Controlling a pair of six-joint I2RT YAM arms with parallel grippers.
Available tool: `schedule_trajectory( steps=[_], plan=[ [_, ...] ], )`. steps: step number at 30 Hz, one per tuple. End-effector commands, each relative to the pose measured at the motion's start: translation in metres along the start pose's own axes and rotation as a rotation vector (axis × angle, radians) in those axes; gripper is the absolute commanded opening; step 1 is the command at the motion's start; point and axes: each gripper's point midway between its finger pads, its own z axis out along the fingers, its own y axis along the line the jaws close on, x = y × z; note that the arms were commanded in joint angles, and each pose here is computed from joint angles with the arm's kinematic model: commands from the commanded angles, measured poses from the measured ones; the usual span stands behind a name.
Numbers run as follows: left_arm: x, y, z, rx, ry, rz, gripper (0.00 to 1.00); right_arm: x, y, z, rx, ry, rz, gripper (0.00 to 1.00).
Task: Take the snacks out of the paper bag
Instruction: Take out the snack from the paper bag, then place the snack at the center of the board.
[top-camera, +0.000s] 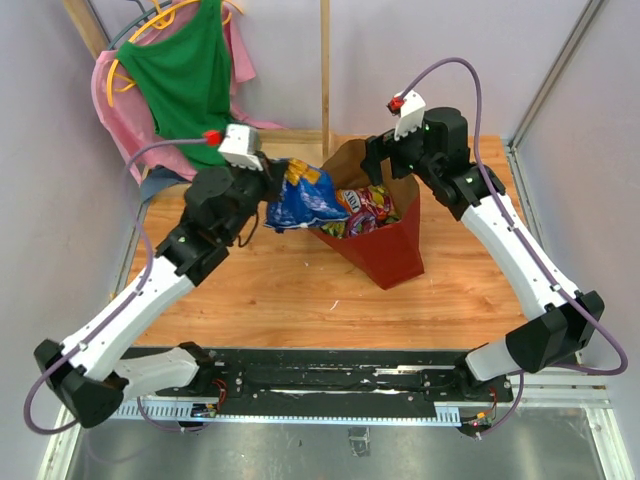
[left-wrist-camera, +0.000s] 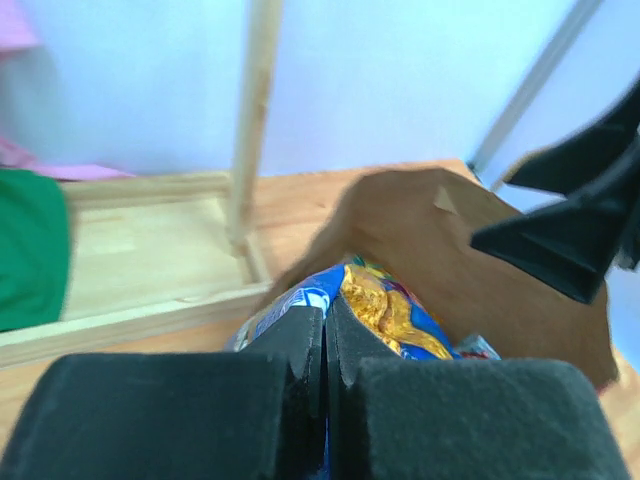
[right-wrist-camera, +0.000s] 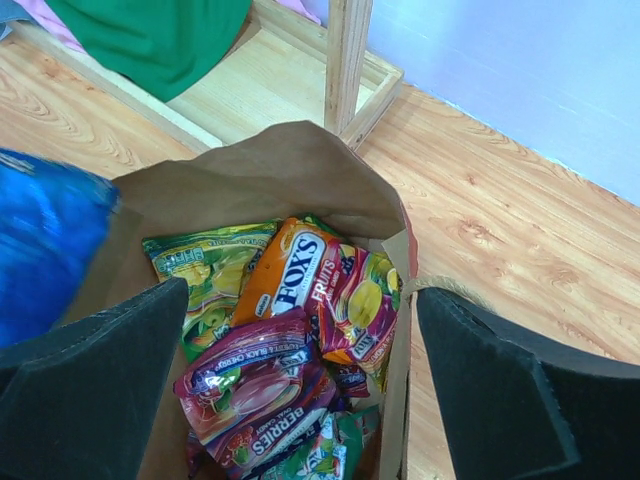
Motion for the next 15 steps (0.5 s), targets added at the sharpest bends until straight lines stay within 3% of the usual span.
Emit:
schedule_trajectory(
  steps=[1,6,9,15],
  plan=[
    [-0.049,0.047,-0.032,-0.165,-0.139,0.004,0.01,-0.015,0.012,-0.004,-0.036,-0.061,0.012,0.99],
    [-0.070,0.112,-0.071,-0.420,-0.215,-0.022,0.01,-0.017,0.016,-0.005,-0.054,-0.071,0.018,0.99],
    [-0.062,0.159,-0.085,-0.613,-0.218,-0.064,0.01,-0.017,0.019,-0.004,-0.069,-0.083,0.029,0.98],
    [-0.034,0.221,-0.067,-0.724,-0.174,-0.175,0.01,-0.017,0.026,0.002,-0.113,-0.079,0.042,0.99]
  ],
)
